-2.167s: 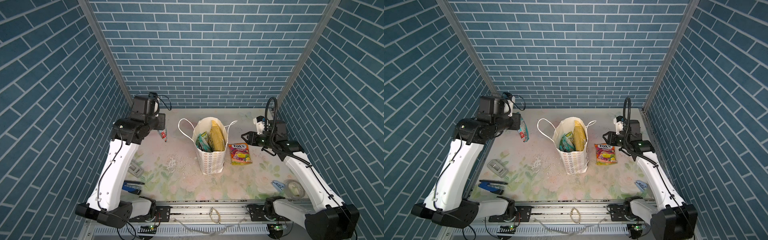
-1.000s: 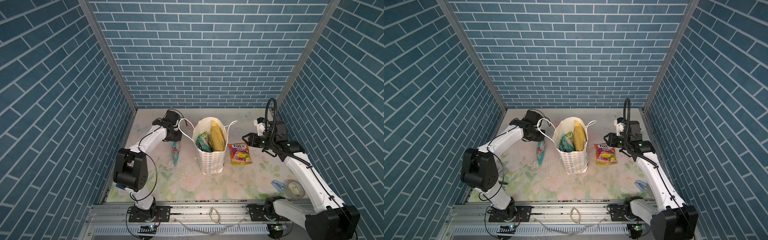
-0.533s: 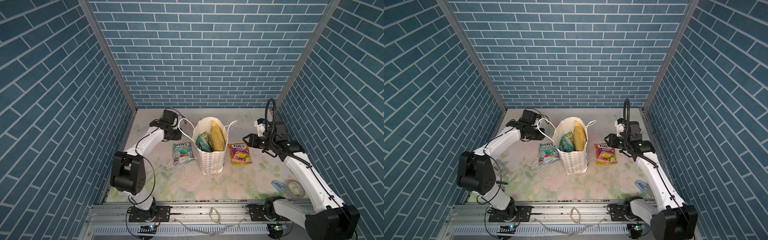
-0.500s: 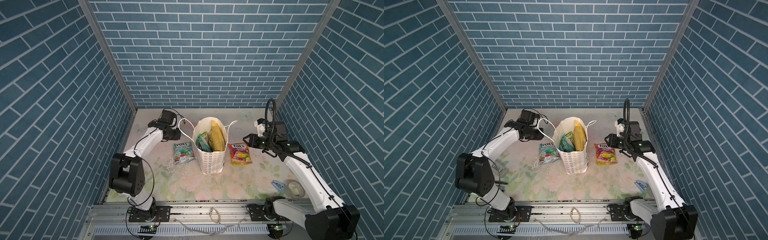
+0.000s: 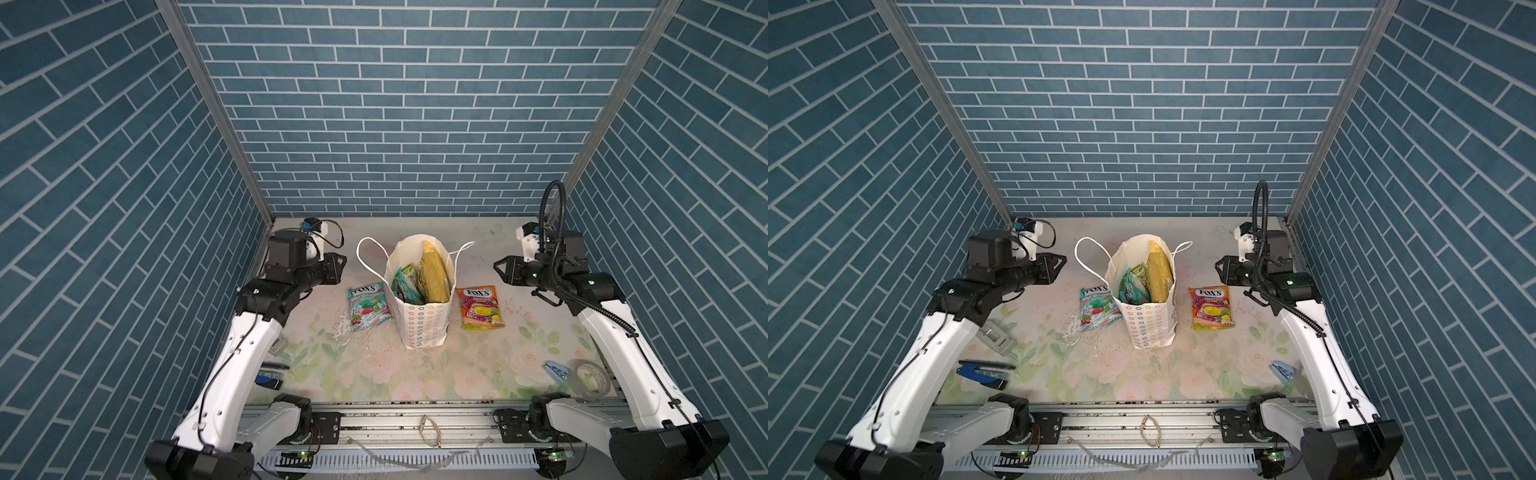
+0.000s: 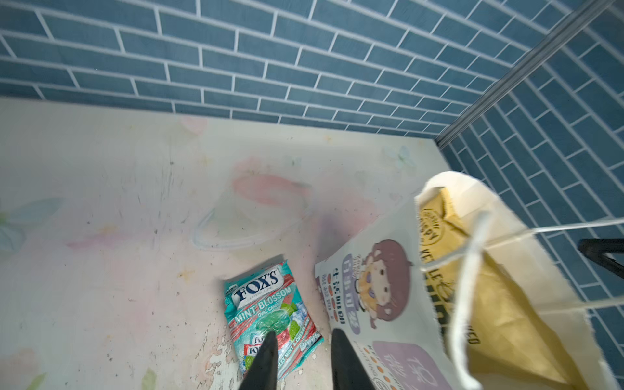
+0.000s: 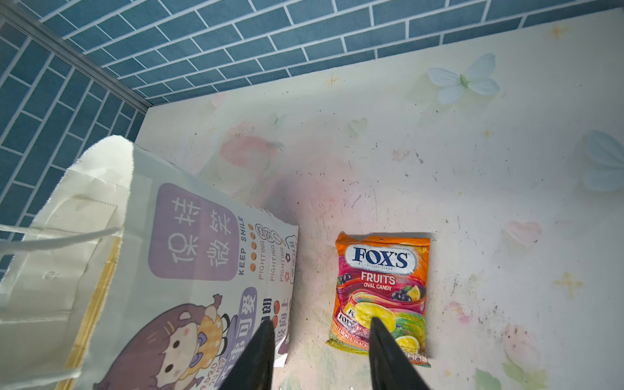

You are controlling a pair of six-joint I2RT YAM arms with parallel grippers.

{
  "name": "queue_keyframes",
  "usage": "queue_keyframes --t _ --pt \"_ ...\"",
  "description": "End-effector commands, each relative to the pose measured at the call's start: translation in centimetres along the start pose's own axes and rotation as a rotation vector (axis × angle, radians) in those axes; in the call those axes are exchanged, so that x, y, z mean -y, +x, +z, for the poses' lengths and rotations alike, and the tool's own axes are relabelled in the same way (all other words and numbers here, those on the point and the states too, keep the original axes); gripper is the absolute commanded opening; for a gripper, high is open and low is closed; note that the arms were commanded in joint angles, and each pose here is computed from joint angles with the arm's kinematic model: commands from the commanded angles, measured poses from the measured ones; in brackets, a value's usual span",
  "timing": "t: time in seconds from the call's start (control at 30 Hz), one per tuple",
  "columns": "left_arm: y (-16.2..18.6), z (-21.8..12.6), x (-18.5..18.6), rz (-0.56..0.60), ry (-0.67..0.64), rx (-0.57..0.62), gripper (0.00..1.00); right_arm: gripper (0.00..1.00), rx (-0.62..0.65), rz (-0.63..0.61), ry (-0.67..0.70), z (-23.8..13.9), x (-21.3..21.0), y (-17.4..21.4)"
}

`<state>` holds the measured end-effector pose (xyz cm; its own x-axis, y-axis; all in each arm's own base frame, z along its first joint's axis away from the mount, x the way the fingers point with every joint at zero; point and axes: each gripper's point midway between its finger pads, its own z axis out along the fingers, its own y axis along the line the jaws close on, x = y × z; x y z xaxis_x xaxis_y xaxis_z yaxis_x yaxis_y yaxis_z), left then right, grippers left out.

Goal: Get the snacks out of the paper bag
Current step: 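Raise the left gripper to the bag rim while the right gripper reaches over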

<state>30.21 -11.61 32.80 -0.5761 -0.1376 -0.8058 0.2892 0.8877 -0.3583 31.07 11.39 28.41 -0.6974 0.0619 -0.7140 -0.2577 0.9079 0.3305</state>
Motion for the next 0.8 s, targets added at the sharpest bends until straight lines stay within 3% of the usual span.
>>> queue_keyframes --t 0.0,0.17,0.27,0.5,0.77 --pt "0.0 -1.8 2.0 0.039 0.029 0.0 0.28 0.46 0.044 -0.068 -0.004 -2.1 -0.8 -1.6" --pt "0.1 -1.8 6.9 0.151 0.13 -0.018 0.26 0.46 0.134 -0.116 -0.12 -5.1 -4.3 -4.7" --pt "0.5 -0.4 9.1 0.261 0.112 -0.067 0.28 0.46 0.17 -0.166 -0.183 -6.4 -6.7 -5.8" --pt "1.7 4.5 9.7 0.318 -0.002 -0.203 0.33 0.46 0.133 -0.29 -0.357 -7.0 -13.3 -5.9" --pt "2.1 6.6 7.7 0.335 -0.154 -0.266 0.32 0.46 0.046 -0.372 -0.467 -4.9 -18.1 -4.2"
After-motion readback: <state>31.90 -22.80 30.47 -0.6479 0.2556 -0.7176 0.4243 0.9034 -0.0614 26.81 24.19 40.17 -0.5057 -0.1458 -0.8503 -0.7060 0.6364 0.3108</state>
